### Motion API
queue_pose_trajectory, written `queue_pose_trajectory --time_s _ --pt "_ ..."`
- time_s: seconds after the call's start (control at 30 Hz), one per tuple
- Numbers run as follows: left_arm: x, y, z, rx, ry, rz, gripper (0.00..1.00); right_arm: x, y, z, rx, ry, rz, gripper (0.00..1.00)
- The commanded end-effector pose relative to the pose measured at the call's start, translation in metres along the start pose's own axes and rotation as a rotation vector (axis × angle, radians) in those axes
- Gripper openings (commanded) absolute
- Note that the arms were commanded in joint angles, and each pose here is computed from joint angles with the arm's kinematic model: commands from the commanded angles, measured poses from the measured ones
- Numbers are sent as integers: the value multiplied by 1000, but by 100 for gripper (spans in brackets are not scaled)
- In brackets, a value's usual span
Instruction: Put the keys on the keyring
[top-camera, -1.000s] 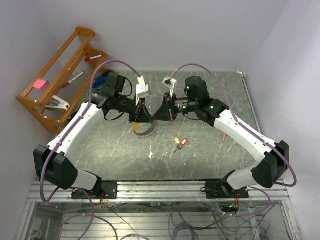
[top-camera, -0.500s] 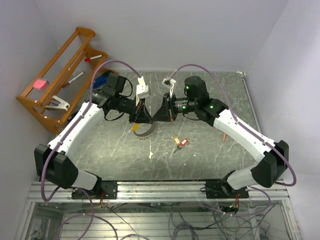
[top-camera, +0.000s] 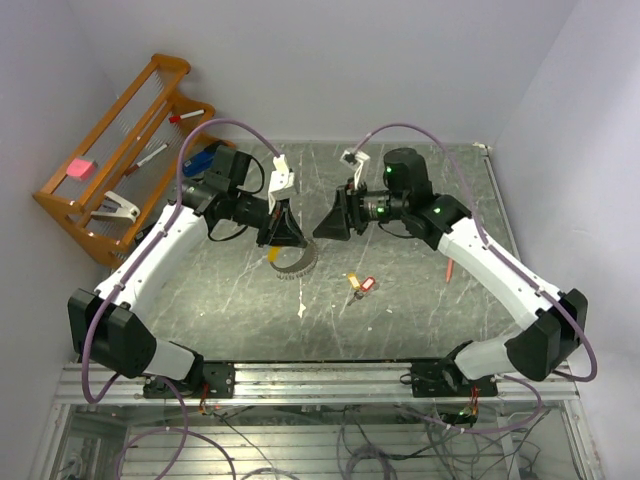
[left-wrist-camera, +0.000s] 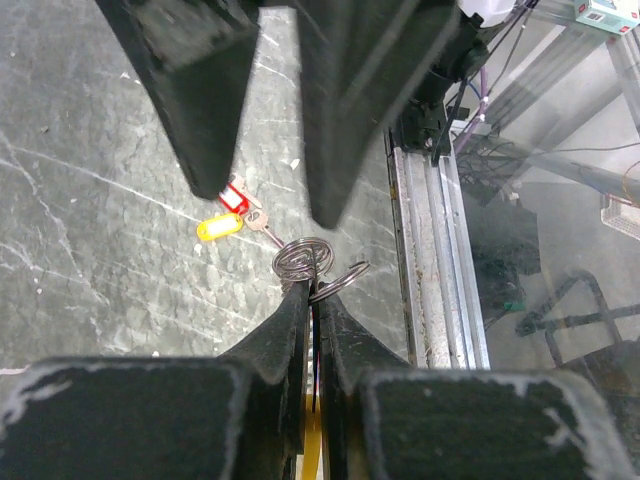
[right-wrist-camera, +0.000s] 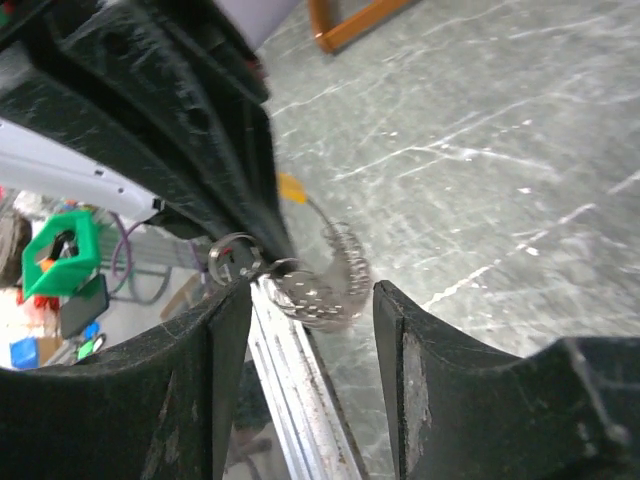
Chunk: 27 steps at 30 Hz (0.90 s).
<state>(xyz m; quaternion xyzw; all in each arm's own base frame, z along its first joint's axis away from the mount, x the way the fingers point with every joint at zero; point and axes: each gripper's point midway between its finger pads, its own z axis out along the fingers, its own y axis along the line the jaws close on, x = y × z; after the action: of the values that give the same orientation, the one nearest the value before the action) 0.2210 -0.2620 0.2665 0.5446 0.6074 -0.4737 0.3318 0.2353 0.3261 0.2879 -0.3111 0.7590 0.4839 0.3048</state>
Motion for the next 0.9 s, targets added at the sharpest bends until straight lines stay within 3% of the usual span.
queue_pose_trajectory --time_s 0.0,0.23,0.33,0.5,0.67,0.87 --pt "-24 -17 -6 59 -65 81 7 -25 -13 -28 92 -78 -24 53" --pt "-22 -14 -8 52 -80 31 7 -34 -80 -83 475 -178 -32 54" --pt "-15 -2 -10 7 -71 -10 7 19 -115 -85 608 -12 72 54" --pt "-5 16 -14 -61 -51 -72 7 118 -130 -74 624 278 339 45" --pt "0 31 -18 -108 -58 -140 7 163 -147 -83 760 372 487 39" --pt "1 41 -22 -129 -73 -171 7 179 -160 -75 794 400 547 36"
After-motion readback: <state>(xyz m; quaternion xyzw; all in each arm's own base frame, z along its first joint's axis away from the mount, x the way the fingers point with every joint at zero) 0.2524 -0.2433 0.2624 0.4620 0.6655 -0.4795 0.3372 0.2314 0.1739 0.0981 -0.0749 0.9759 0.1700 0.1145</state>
